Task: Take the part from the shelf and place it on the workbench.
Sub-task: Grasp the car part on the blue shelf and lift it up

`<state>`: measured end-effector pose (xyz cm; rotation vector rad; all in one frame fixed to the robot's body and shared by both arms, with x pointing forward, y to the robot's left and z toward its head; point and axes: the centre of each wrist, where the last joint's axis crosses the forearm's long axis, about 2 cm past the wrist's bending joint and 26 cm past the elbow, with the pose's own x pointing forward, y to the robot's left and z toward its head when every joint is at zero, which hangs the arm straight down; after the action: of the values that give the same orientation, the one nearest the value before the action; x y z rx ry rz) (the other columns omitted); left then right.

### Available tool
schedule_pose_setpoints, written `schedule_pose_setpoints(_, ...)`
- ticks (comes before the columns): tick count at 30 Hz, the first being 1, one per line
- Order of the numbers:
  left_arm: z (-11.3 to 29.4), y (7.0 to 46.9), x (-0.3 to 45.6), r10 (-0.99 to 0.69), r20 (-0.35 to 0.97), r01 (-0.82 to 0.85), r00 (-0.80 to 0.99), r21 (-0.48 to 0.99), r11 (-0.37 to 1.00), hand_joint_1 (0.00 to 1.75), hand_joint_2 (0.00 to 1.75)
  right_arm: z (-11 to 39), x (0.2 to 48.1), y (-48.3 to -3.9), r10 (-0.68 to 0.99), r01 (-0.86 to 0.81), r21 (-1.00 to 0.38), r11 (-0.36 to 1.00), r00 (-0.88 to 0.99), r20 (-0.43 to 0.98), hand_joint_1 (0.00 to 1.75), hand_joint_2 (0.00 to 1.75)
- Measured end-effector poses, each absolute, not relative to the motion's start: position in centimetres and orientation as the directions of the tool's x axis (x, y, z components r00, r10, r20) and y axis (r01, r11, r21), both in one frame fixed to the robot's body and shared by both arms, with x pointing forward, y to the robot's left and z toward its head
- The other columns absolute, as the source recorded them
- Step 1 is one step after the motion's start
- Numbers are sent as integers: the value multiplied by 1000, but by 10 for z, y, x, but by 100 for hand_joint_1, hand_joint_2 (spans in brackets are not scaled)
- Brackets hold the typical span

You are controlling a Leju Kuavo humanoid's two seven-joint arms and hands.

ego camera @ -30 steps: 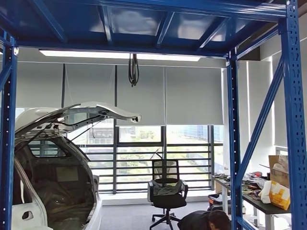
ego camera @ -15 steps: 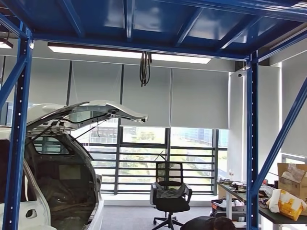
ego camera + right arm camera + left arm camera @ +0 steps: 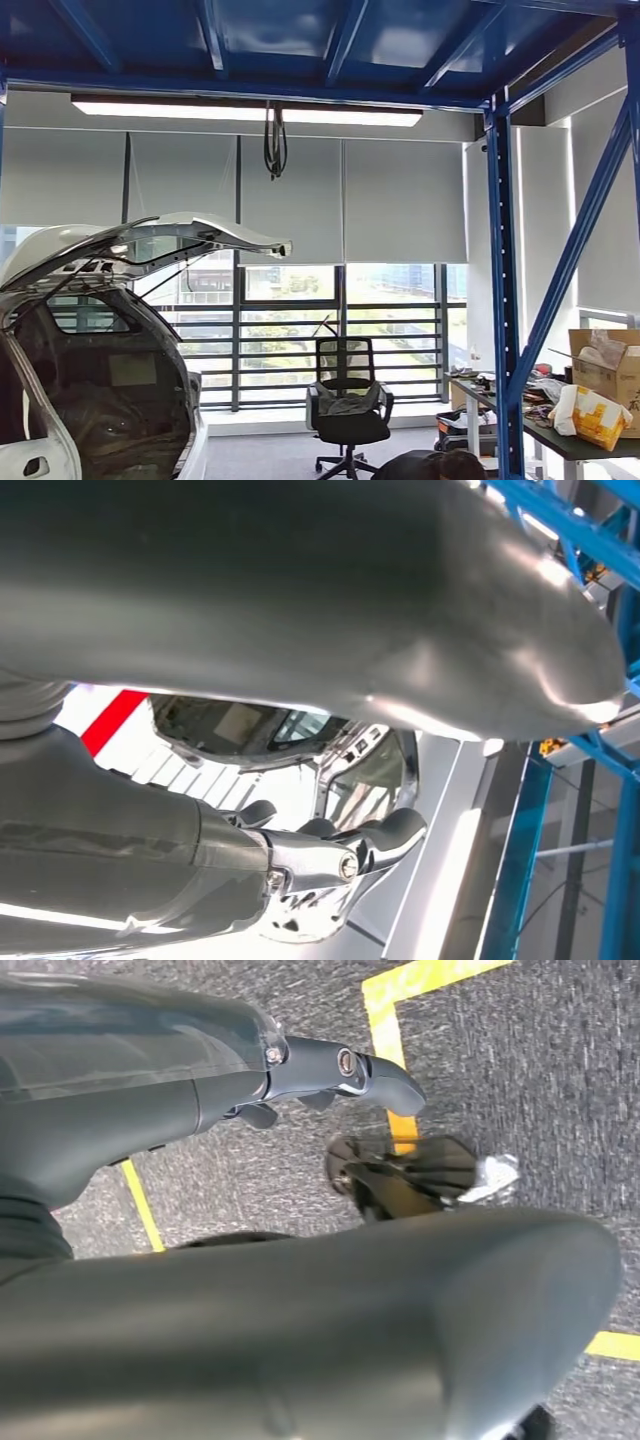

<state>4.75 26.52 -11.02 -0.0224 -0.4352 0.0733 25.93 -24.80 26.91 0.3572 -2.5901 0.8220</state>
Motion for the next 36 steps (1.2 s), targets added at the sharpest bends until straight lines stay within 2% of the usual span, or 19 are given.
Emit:
schedule_pose_setpoints(24,-110,267,48,65,424,-58,903,-31,998,0,0,275,260,-236,-110,-333,-474,815,-893,437,0,0)
schedule_pose_setpoints(29,-110,267,49,66,427,-58,902,-32,998,0,0,271,262,-233,-209,-451,-398,799,-828,520,0,0)
schedule_pose_setpoints(36,-111,267,44,98,418,-91,903,-37,995,0,0,248,265,-245,-255,-579,-320,750,-699,668,0,0)
